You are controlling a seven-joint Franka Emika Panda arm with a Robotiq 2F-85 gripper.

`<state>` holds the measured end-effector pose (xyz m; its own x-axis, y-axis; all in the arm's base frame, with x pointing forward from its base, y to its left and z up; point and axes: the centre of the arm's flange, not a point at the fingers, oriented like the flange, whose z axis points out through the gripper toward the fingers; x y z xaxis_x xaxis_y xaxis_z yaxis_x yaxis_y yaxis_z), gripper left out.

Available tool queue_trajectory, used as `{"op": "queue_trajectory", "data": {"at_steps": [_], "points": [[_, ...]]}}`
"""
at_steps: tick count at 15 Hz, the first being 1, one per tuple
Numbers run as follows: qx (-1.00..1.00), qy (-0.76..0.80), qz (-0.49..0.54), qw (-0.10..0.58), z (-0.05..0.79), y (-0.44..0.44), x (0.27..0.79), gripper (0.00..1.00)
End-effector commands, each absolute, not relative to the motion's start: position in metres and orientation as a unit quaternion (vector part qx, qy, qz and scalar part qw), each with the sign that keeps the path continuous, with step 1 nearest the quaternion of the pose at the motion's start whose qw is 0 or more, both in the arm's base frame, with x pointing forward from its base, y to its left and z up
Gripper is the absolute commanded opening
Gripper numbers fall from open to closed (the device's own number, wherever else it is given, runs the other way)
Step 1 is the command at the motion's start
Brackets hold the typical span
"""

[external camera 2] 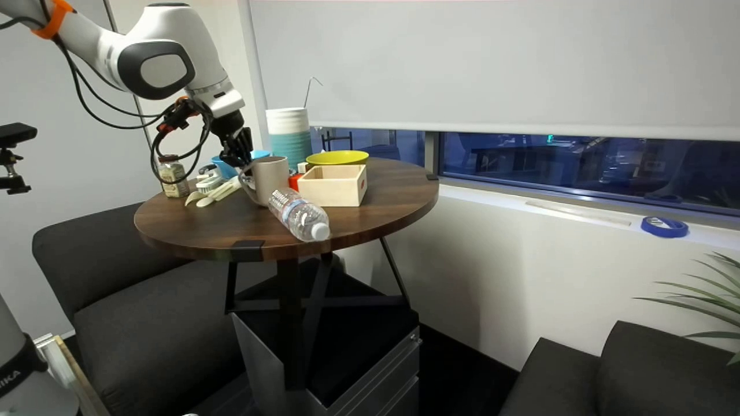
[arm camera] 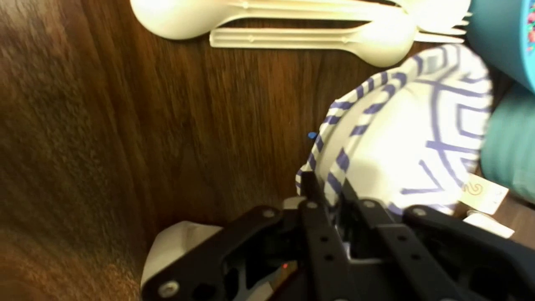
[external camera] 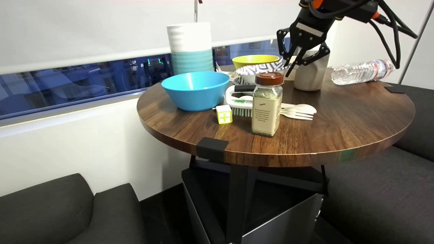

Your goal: Stack the white bowls together then pick them up and put them in the blue bowl

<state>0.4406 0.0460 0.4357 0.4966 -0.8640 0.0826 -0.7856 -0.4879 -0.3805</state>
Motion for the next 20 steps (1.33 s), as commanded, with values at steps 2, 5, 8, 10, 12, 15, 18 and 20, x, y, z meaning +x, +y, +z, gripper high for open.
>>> {"op": "queue_trajectory", "data": {"at_steps": [2,5,8,10,12,15,18,20], "points": [[-0.848,0.494,-0.135,0.140,0.4377,0.0561,0.4476,0.52],[-0.847,0.496,-0.135,0.137,0.4348,0.0597,0.4485,0.73],[-0.847,0.497,-0.134,0.135,0.4322,0.0639,0.4503,0.48],[-0.845,0.499,-0.136,0.134,0.4333,0.0647,0.4495,0.49],[-0.843,0.503,-0.138,0.136,0.4357,0.0641,0.4484,0.36],[-0.841,0.505,-0.142,0.134,0.4388,0.0637,0.4475,0.14],[-0.838,0.508,-0.144,0.138,0.4406,0.0634,0.4473,0.00],[-0.836,0.512,-0.144,0.139,0.4394,0.0628,0.4474,0.00]]}}
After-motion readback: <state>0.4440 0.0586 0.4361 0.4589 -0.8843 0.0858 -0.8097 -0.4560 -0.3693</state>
